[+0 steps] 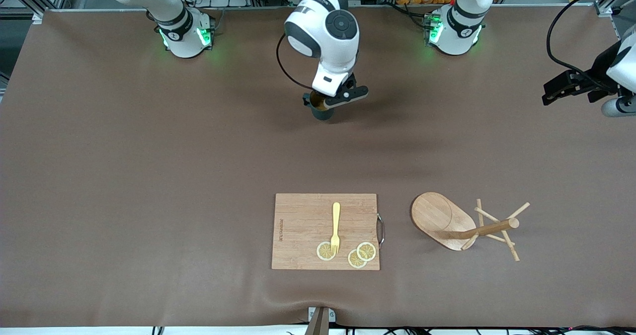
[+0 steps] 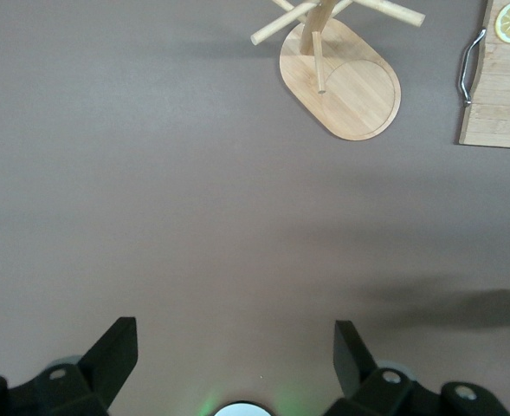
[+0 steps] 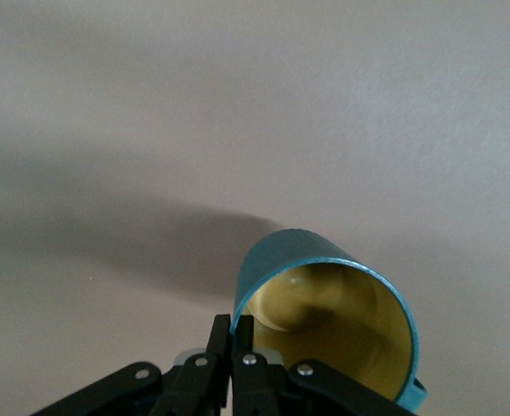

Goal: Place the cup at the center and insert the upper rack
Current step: 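Carry the teal mug with the right gripper toward the table's middle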

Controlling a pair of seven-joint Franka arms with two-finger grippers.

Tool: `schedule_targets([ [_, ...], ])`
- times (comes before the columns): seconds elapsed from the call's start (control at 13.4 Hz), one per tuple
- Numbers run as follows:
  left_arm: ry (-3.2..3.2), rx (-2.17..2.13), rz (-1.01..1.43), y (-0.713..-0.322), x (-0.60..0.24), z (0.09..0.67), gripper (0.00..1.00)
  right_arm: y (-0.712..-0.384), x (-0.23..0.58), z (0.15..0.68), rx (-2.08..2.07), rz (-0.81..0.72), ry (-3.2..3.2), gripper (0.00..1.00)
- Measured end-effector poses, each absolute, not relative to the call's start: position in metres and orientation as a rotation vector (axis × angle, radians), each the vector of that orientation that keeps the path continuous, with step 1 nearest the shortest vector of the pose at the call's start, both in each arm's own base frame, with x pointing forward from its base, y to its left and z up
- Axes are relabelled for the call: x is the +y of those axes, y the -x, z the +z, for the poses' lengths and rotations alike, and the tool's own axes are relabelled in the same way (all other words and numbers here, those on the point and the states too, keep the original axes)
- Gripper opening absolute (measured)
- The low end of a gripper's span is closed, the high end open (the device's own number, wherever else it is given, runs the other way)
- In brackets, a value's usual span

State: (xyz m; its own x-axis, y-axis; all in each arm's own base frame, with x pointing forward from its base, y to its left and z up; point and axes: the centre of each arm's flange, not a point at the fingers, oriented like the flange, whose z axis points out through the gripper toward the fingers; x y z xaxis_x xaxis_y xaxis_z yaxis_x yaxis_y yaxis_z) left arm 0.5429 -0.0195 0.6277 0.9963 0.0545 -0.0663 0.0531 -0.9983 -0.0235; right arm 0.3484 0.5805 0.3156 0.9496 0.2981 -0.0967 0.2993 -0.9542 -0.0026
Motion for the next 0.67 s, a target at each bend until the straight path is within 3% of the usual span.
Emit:
schedule_targets([
  [0.67, 3.119, -0.084, 0.068, -0.551, -0.02, 0.623, 1.0, -0.332, 0.594, 0.278, 0.306, -0.153, -3.093, 0.04],
])
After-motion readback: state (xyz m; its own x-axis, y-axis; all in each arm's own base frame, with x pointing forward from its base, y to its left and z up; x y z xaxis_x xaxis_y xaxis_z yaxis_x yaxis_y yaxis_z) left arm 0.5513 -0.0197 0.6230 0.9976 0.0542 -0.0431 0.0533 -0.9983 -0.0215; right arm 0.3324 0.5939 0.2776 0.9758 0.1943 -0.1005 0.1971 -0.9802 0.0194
